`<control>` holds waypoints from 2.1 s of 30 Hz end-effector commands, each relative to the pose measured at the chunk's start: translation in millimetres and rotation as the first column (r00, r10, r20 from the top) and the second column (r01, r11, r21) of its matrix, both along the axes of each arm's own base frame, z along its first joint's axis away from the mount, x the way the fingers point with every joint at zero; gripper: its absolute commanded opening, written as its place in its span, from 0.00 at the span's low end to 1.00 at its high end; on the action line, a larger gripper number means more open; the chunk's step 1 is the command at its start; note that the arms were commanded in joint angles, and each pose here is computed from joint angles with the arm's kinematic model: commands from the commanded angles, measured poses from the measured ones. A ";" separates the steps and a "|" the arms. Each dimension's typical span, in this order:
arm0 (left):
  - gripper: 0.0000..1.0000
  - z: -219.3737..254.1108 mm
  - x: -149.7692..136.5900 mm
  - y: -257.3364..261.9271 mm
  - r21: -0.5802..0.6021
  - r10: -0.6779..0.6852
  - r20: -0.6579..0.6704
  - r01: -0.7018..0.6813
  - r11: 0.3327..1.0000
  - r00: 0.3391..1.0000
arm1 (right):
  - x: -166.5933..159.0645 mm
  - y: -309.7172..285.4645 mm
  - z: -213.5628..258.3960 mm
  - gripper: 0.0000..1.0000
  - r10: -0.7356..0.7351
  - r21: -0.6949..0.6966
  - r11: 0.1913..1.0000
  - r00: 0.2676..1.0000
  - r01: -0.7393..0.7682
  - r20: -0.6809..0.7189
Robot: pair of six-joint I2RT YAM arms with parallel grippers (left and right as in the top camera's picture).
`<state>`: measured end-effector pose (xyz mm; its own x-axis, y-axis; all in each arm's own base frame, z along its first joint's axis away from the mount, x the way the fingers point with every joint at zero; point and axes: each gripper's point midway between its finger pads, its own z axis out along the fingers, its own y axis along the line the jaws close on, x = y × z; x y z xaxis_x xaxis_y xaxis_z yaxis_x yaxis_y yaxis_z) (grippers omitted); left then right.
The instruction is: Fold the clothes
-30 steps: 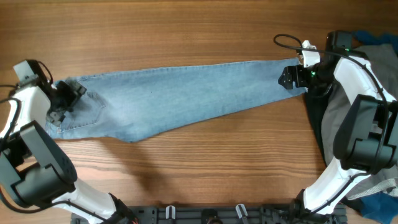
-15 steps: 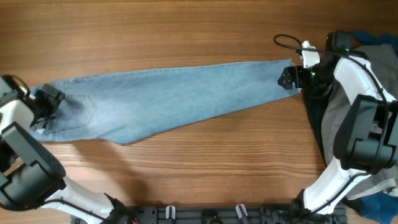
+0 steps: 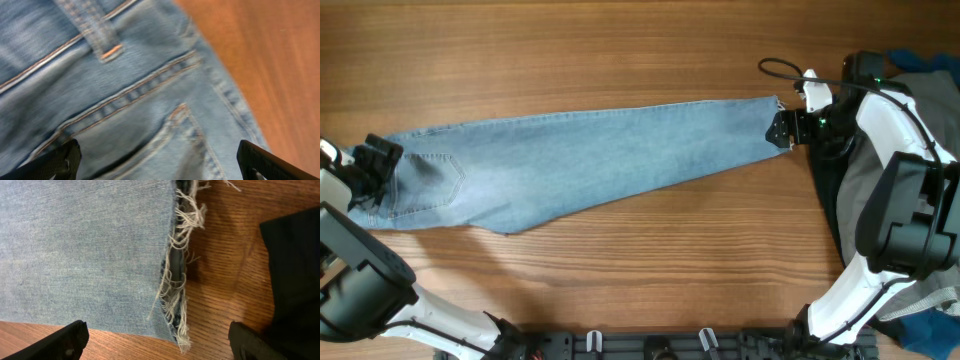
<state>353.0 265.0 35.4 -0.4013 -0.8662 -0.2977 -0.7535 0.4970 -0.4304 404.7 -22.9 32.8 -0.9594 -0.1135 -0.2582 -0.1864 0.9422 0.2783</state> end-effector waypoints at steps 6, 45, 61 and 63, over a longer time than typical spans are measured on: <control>1.00 70.8 42.4 -51.8 0.061 -0.163 0.128 0.156 0.986 0.978 | 9.8 26.5 -3.4 0.94 0.115 0.007 0.993 0.992 -0.116 0.059; 1.00 35.2 -1.1 -129.4 -0.091 -0.264 -0.184 0.251 0.964 0.947 | 9.3 1.4 -56.8 0.04 -0.121 -0.166 0.981 0.988 0.104 -0.093; 1.00 34.7 -2.2 -130.3 -0.095 -0.265 -0.188 0.251 0.963 0.946 | 33.1 -53.3 59.3 0.04 -0.282 -0.351 0.890 0.956 0.291 0.079; 1.00 34.9 -2.1 -130.3 -0.095 -0.265 -0.188 0.251 0.963 0.946 | 29.5 -33.0 63.9 0.04 -0.229 -0.331 0.914 0.972 0.236 0.062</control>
